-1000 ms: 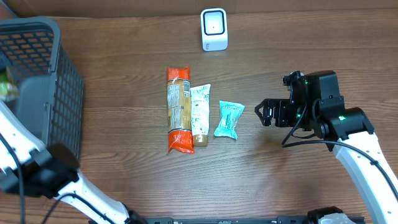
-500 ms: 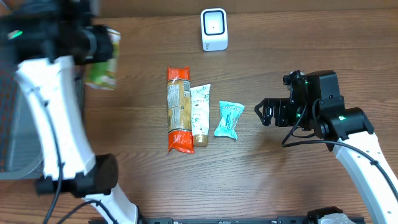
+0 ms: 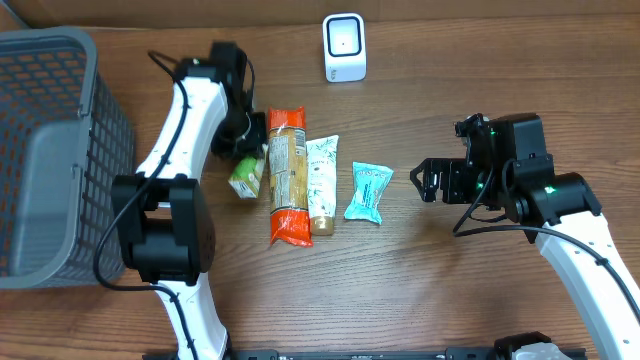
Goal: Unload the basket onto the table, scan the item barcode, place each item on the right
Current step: 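Carry the snack pouch out and place it left of the spaghetti, then withdraw the left gripper to hover above the basket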
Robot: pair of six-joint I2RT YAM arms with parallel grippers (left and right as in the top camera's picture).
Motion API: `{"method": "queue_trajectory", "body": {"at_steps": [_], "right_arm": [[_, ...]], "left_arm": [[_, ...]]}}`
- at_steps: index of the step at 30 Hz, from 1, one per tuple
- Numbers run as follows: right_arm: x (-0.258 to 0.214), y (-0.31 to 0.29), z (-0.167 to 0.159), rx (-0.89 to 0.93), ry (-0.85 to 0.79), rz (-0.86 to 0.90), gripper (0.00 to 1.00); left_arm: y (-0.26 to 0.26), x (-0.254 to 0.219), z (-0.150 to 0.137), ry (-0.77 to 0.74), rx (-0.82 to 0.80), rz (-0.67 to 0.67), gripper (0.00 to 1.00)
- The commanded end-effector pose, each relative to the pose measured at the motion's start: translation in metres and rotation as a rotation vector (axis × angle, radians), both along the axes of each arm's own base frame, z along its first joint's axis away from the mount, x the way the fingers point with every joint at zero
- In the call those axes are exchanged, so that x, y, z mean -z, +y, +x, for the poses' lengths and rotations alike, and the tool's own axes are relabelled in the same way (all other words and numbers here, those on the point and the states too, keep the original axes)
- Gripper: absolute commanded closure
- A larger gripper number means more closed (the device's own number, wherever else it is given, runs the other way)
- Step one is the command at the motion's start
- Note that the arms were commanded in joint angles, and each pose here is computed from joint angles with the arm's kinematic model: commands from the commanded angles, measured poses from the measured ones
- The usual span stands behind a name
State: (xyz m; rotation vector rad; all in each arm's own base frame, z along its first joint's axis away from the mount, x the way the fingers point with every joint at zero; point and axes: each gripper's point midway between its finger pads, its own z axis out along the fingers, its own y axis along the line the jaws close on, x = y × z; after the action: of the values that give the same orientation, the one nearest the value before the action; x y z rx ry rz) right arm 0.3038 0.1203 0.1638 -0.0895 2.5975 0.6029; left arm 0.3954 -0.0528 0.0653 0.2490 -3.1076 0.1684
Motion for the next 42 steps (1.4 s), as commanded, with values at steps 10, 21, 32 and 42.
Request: {"method": "queue_trajectory", "body": {"at_steps": [10,21,32,42], "right_arm": [[-0.009,-0.001,0.007,0.003,-0.037,-0.009,0.0],[-0.009,-0.001,0.006,0.027,-0.02,0.004,0.0],[-0.007,-0.001,0.003,0.027,-0.009,0.002,0.0],[-0.007,-0.001,0.003,0.027,-0.007,0.001,0.0]], "left_arm": [[-0.029,0.019,-0.004,-0.031,-0.016,-0.116,0.0],[-0.046,-0.122,0.014,-0.297,0.121,-0.191,0.0],[-0.013,-0.248,-0.049,-0.579,0.123,-0.068,0.01],[0.035,-0.273,-0.095,-0.609,0.039,0.1,0.01]]}}
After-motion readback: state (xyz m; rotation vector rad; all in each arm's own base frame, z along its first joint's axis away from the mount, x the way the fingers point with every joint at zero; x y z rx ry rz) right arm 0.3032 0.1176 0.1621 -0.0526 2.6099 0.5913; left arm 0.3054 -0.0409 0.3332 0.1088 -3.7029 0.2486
